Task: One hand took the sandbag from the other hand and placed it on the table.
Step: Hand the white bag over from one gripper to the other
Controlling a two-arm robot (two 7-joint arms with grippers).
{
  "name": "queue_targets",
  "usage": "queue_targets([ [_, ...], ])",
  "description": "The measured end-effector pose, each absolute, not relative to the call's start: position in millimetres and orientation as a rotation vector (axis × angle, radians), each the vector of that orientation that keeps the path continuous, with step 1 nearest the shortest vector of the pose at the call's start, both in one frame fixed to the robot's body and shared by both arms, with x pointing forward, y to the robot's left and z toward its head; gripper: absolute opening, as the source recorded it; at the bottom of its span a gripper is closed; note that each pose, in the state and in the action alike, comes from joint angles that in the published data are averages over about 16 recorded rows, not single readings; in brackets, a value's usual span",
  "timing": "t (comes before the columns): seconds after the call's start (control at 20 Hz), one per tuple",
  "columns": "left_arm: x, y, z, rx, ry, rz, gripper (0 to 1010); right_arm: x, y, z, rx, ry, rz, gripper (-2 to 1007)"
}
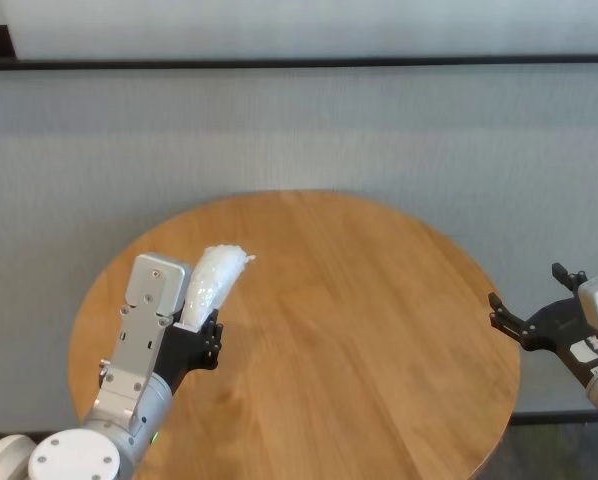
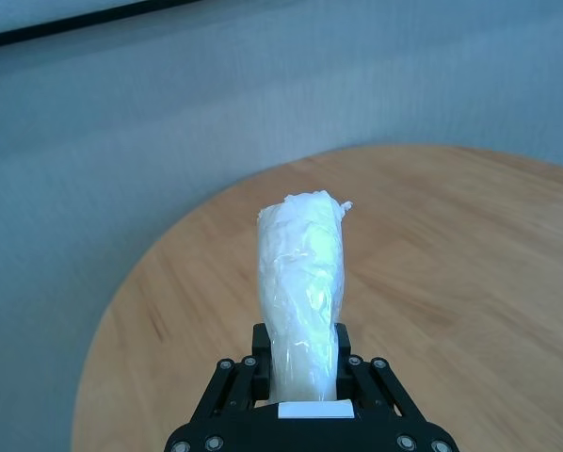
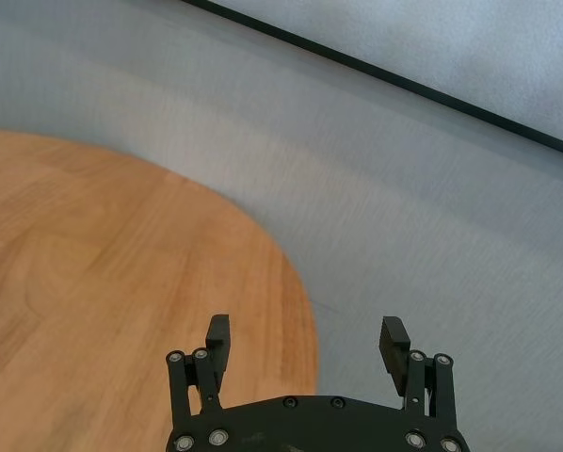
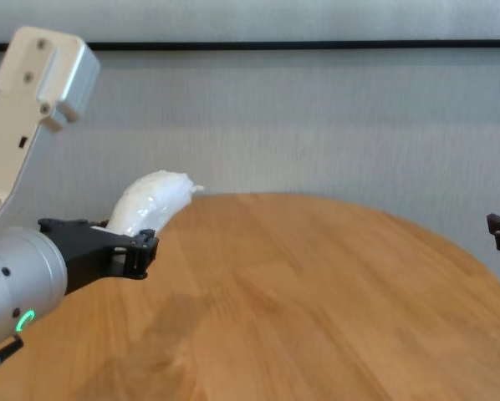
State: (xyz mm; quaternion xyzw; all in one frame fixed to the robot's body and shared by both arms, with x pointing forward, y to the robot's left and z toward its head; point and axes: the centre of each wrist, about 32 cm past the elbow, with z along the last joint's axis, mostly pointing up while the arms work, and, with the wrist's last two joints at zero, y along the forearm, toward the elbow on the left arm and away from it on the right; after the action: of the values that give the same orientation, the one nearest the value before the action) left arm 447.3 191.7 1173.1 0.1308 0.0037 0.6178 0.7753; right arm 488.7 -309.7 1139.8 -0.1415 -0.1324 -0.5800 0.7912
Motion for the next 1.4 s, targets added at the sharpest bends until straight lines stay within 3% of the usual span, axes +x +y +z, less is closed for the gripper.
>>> queue_targets([
  [0.35,429,193,1187,0.246,-0.043,1.315,383,489,-310,1140,-0.304,-0.285,-1.248,1000],
  [0.65,420,208,1186,0.172,-0.076,1.237,383,489,-310,1140,-0.304,-0.285,-1.248,1000],
  [1.4,442,256,1176,0.081,-0.119,0.995,383,489,-310,1140,-0.304,-0.285,-1.248,1000],
])
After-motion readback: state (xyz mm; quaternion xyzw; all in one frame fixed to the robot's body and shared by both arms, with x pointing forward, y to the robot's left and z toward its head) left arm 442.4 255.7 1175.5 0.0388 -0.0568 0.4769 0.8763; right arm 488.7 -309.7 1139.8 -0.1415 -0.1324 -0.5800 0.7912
